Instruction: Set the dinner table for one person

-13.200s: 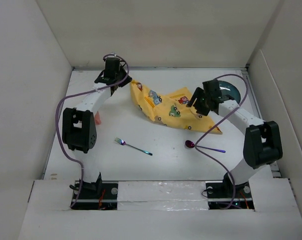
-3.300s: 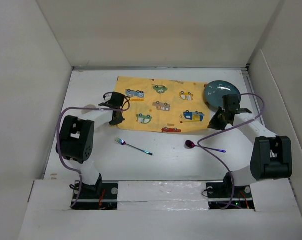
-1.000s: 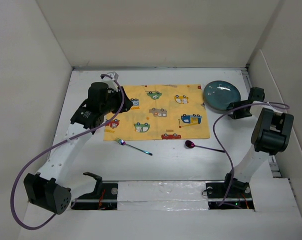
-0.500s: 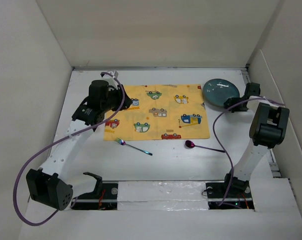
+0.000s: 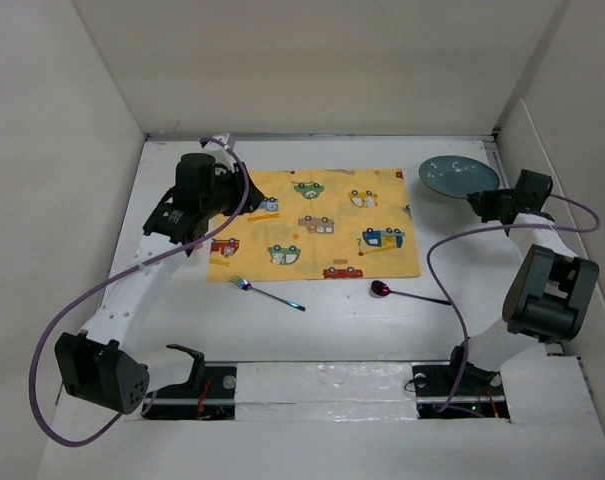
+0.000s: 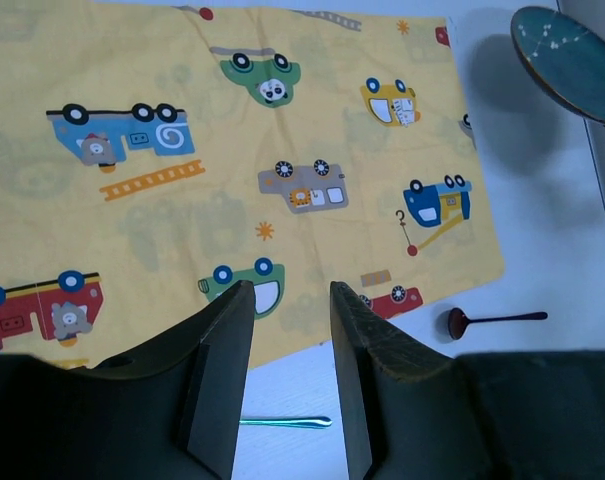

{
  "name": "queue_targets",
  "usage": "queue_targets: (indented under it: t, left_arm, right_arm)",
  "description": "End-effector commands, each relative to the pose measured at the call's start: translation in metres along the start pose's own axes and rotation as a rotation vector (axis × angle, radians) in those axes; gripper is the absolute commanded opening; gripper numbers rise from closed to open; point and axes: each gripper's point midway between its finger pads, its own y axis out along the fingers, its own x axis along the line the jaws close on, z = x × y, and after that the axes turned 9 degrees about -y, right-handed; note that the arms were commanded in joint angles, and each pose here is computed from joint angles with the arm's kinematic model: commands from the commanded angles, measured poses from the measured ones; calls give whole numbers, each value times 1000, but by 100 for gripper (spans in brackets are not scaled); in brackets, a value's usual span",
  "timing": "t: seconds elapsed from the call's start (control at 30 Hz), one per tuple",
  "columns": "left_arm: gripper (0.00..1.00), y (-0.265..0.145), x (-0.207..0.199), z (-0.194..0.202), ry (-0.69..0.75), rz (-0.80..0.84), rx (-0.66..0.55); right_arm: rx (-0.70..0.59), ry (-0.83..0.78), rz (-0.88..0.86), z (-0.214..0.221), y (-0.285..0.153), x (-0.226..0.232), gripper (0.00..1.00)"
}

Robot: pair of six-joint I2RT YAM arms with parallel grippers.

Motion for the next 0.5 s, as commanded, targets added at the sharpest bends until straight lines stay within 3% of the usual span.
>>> queue_targets:
  t: [0.0, 0.17, 0.3, 0.47]
  left_arm:
    - [33, -4, -20, -26, 31, 57, -41]
    - [33, -8, -27, -37, 31, 59, -64]
    - [33, -11, -33, -41, 5, 74, -67]
    - [34, -18, -33, -50, -8, 38, -79]
  right_arm:
    - [2, -208, -502, -2, -74, 116, 0]
    - [134, -334, -673, 43, -126, 135, 0]
    - [399, -451, -738, 139, -143, 138, 0]
    - [558, -525, -736, 224, -142, 131, 0]
